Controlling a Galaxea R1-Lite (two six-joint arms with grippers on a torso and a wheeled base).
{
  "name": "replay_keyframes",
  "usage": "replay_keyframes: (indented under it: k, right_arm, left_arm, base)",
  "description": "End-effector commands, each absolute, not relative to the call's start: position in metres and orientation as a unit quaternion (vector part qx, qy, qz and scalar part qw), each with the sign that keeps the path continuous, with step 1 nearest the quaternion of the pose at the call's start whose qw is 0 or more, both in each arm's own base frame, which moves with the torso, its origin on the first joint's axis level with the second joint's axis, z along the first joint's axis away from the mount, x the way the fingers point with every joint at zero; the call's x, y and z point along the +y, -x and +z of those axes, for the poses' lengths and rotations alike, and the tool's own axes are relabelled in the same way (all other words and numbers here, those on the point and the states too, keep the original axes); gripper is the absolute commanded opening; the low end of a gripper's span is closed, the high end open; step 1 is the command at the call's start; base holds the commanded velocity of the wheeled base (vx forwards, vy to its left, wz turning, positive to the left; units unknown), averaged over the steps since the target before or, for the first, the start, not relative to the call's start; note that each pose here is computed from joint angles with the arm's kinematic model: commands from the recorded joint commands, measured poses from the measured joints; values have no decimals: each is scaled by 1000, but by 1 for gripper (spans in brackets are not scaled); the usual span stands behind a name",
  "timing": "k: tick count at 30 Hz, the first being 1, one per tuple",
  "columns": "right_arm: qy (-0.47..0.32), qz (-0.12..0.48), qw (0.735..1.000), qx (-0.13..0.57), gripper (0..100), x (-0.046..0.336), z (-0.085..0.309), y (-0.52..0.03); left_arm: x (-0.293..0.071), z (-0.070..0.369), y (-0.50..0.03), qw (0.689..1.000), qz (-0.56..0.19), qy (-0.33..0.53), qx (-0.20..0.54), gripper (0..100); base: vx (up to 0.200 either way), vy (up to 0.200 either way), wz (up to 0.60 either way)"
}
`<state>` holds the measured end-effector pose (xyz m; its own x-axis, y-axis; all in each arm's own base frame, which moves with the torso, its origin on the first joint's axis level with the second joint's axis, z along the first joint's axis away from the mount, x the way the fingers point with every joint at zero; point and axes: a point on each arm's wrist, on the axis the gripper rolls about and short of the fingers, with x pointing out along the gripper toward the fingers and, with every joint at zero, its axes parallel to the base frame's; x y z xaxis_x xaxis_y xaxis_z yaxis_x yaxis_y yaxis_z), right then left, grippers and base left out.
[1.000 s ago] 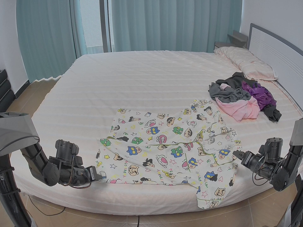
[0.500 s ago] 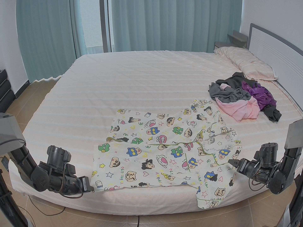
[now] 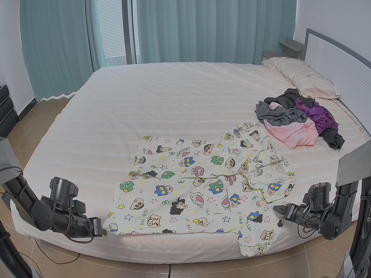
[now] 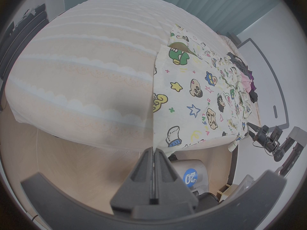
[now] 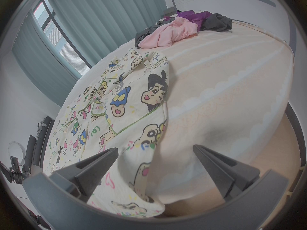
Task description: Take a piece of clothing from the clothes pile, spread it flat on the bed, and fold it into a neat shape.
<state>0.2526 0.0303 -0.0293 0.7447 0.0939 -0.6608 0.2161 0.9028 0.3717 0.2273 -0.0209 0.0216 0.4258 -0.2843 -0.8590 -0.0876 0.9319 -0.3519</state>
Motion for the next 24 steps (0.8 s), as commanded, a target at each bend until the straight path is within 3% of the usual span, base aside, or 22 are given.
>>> replay_keyframes:
  k: [1,11,17,24]
  right_arm:
    - [-220,-31,906,360,100,32,-47,-263]
    - [-237,6,913,331,100,36,-43,-278]
    - [-240,12,917,319,100,30,-14,-255]
    - [-238,28,914,329,100,32,-6,-241]
  left_arm:
    - [-21,13,-230,819,-56,175,544,0]
    - [-21,13,-229,817,-58,175,546,0]
    - [-22,12,-228,816,-58,174,548,0]
    - [-22,12,-227,816,-60,174,549,0]
  base:
    - [0,0,0]
    - [0,0,0]
    - [0,0,0]
    - [0,0,0]
